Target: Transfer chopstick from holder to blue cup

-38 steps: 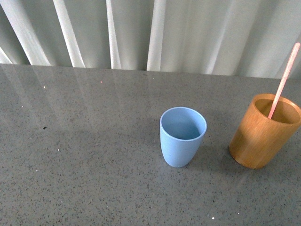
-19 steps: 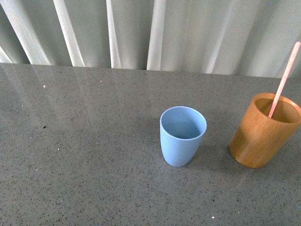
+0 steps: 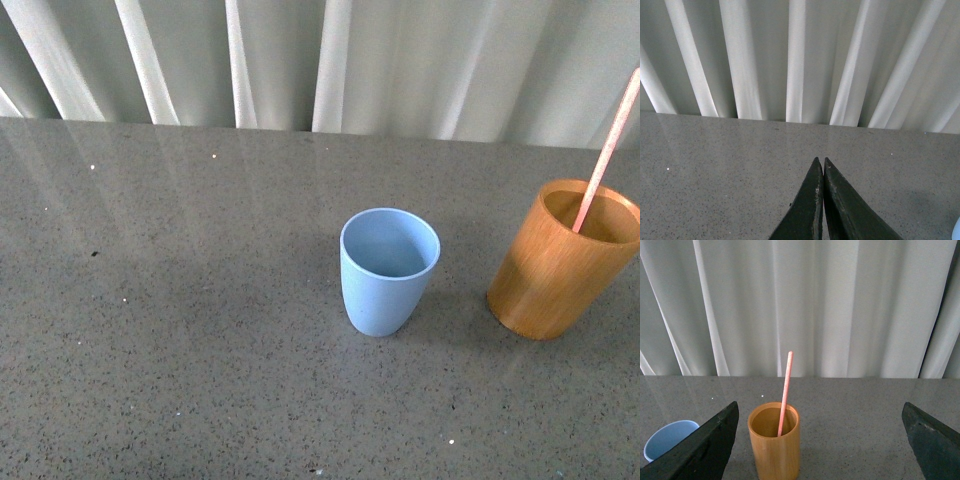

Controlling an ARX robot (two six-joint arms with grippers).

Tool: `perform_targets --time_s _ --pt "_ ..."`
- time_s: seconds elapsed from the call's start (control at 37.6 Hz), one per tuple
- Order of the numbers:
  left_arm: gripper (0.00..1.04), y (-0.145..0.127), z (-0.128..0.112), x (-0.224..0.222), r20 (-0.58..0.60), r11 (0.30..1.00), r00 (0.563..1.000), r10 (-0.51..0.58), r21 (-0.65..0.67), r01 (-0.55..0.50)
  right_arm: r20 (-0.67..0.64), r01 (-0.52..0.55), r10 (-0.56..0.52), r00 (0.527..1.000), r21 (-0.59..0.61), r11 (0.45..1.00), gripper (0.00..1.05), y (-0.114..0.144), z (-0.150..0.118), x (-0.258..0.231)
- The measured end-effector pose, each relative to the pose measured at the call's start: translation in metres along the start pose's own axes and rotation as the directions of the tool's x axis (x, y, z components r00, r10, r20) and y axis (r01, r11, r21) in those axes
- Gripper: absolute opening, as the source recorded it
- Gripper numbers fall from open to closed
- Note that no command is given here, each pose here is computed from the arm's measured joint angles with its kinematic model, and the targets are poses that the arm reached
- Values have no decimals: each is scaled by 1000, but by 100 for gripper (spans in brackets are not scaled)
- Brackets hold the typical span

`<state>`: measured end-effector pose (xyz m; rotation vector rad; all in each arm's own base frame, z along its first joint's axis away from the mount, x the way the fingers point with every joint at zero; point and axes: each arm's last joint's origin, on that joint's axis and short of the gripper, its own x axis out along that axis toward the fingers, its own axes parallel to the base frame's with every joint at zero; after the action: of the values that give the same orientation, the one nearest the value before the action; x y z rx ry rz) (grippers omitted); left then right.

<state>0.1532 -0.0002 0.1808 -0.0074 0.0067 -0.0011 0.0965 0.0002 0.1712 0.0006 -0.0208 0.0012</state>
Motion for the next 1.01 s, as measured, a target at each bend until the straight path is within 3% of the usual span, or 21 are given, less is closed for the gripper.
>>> perform_targets --time_s 0.29,1.01 --pt "4 0 -12 -18 13 1000 1000 -1 0 1 0 0 0 1000 0 1000 95 0 0 0" --pt "4 0 -8 -42 29 1000 1000 -1 1 1 0 0 0 1000 0 1000 95 0 0 0"
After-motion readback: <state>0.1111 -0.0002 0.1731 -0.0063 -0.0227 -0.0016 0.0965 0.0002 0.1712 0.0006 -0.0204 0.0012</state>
